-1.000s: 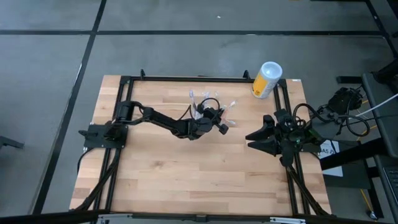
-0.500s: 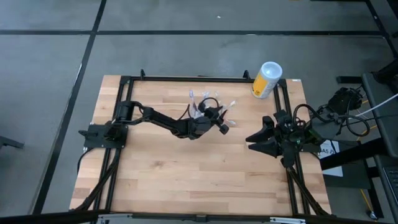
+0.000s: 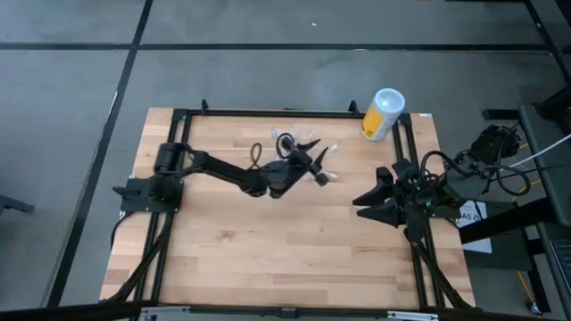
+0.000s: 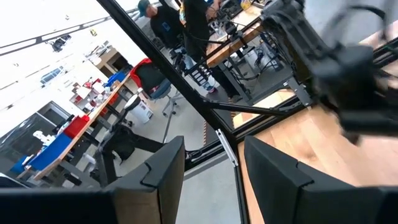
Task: Pick & Place toothbrushing station
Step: Adjust the transparent organizer
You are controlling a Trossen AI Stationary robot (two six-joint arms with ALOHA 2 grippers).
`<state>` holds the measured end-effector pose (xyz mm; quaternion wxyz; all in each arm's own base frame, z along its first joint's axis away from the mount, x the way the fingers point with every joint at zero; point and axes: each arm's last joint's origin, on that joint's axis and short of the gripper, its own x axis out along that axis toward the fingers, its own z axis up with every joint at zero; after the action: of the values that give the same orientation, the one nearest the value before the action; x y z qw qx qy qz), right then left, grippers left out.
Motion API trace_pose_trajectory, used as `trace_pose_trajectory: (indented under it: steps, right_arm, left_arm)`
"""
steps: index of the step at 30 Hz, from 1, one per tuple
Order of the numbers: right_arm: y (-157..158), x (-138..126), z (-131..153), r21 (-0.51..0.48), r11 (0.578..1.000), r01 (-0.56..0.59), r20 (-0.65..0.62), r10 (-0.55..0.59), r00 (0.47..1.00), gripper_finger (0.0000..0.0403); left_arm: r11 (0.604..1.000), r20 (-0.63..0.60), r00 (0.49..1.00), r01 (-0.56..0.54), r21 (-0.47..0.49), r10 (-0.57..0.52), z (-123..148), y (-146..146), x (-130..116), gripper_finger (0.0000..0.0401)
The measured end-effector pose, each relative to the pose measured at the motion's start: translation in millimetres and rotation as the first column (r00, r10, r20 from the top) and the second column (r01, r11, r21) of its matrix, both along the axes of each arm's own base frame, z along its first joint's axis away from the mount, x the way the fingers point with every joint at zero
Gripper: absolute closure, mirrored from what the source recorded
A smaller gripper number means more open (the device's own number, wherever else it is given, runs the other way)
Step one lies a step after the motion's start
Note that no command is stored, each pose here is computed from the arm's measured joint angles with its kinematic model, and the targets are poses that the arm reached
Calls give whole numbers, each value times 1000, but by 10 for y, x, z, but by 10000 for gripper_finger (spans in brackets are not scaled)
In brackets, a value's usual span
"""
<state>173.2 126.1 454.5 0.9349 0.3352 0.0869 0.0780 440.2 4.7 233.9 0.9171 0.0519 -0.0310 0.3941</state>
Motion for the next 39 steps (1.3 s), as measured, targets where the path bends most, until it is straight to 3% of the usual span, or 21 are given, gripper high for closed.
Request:
trace_pose_trajectory:
  steps: [3, 6, 10, 12, 15, 18, 21, 25, 31, 39]
  right_arm:
    - [1, 0, -1, -2, 1000, -5, 0, 5, 1000, 234]
    - [6, -4, -8, -8, 1000, -6, -6, 6, 1000, 234]
    - [23, -20, -8, -26, 1000, 7, 0, -7, 1000, 234]
    - [32, -29, -8, -37, 999, 13, 3, -13, 1000, 234]
    - [46, -45, -5, -44, 999, 27, 7, -26, 1000, 234]
    - [62, -58, -6, -44, 998, 34, 8, -33, 999, 234]
    - [72, -71, -5, -33, 998, 49, 9, -49, 999, 234]
    - [87, -87, -2, -16, 998, 62, 9, -61, 998, 234]
    - [87, -91, -3, 1, 997, 81, 6, -81, 997, 234]
    - [86, -91, -3, 1, 997, 82, 6, -82, 997, 234]
  left_arm:
    - [999, -58, 998, -6, 49, 8, 320, -154, -138, 261]
    - [998, -184, 982, 37, -54, -46, 399, -327, -295, 287]
    - [964, -416, 896, 46, -261, -155, -9, -622, -478, 339]
    - [947, -464, 864, 40, -318, -193, -236, -854, -524, 366]
    - [938, -464, 853, 81, -336, -240, -476, -1200, -530, 395]
    - [939, -446, 856, 118, -324, -262, -711, -1326, -421, 398]
    - [941, -443, 864, 92, -325, -238, -881, -1255, -260, 399]
    - [913, -401, 894, 20, -408, -198, -1058, -996, -76, 399]
    - [898, -226, 965, 19, -440, -131, -953, -653, 133, 399]
    - [906, -245, 963, -5, -423, -108, -949, -364, 176, 399]
